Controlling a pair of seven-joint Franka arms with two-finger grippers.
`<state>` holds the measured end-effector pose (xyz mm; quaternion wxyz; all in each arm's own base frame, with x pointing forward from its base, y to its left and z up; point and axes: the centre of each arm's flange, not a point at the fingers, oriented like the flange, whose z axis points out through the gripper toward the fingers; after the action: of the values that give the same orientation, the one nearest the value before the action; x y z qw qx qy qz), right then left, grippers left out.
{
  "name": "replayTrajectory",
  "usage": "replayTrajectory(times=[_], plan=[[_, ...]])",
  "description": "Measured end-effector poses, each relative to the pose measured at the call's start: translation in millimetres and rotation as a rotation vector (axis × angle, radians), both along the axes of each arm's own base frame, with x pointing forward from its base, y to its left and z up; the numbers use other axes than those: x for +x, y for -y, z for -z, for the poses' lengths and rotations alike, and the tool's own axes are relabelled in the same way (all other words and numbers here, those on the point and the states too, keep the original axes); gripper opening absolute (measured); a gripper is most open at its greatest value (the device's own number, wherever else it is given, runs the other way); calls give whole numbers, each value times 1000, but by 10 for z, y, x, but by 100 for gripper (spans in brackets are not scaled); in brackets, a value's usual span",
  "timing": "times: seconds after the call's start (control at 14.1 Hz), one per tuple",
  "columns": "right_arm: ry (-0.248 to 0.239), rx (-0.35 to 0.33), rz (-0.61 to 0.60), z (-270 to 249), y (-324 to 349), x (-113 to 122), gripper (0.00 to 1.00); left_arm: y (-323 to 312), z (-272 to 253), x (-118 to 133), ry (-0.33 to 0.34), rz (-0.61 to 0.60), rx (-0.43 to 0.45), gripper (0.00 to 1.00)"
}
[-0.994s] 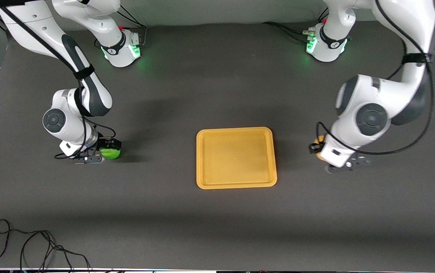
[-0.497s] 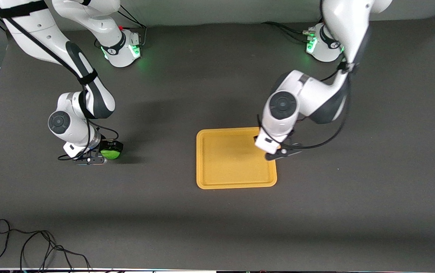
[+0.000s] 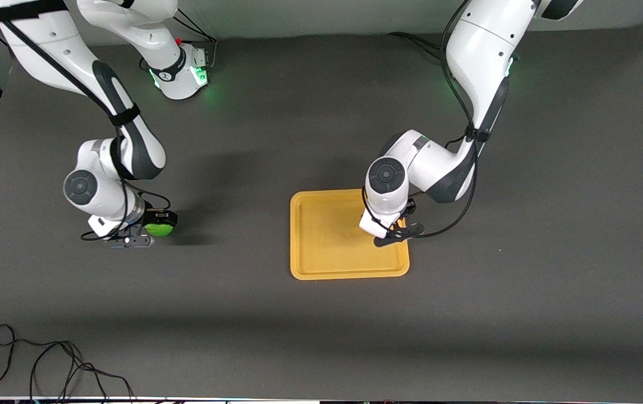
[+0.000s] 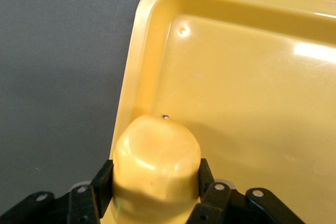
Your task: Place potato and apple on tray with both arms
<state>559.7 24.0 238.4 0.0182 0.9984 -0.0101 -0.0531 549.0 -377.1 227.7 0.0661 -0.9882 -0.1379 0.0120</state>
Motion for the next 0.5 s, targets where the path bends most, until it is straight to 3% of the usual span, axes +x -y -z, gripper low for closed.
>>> replayTrajectory(times=[0.14, 0.28, 0.5], plan=[[-9, 30, 16, -615, -125, 195, 81, 11, 55, 4, 3, 2, -5, 67], [23, 82, 13, -1145, -520, 376, 81, 8, 108, -1, -2, 2, -1, 67], [74, 98, 27, -1434, -1110, 556, 81, 14, 213, 1, 3, 8, -3, 67]])
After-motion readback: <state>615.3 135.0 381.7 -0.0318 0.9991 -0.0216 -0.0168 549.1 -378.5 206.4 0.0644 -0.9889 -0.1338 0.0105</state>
